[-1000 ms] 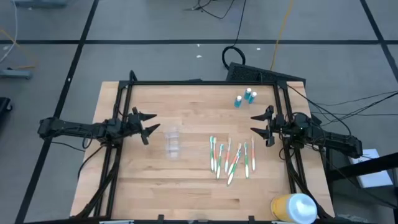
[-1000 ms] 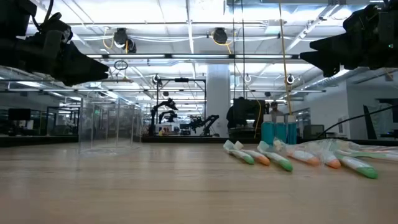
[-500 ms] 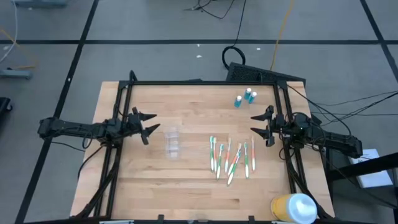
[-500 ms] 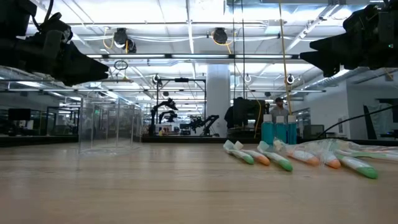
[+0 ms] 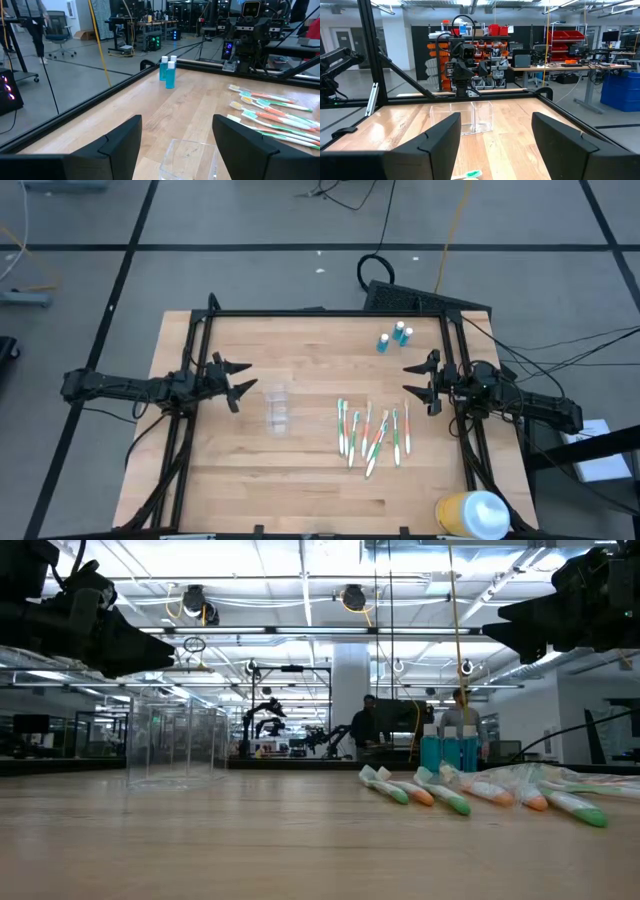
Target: Pick & Place toothbrushing station
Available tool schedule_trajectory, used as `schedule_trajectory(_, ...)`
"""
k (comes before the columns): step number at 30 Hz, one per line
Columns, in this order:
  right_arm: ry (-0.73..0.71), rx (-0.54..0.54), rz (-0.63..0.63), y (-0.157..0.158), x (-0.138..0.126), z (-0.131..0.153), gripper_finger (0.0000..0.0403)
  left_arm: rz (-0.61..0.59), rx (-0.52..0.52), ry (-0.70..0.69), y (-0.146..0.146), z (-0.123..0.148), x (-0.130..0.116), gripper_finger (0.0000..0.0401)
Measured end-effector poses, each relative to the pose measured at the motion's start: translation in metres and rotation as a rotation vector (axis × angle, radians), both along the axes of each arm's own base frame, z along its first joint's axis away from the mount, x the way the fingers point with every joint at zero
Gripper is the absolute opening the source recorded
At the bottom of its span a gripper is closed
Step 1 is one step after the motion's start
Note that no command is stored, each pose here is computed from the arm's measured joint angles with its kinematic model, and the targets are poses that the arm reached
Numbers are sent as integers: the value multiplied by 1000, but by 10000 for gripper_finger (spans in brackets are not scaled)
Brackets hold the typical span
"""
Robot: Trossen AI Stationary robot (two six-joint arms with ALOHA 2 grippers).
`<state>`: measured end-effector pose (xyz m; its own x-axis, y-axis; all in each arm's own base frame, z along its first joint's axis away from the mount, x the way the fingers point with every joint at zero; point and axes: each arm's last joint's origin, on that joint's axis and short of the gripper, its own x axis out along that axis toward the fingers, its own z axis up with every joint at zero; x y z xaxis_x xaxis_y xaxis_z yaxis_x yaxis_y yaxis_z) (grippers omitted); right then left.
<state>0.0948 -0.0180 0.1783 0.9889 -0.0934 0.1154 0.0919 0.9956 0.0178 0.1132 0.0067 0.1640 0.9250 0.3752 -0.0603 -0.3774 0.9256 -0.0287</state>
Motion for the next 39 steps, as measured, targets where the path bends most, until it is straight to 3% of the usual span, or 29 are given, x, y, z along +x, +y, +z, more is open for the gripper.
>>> schedule_trajectory(31, -6, 8, 1, 0, 0, 0, 238, 0, 0, 0, 0, 0, 0, 250)
schedule_trajectory(39, -69, 332, 47, 0, 0, 4, 238, 0, 0, 0, 0, 0, 0, 250)
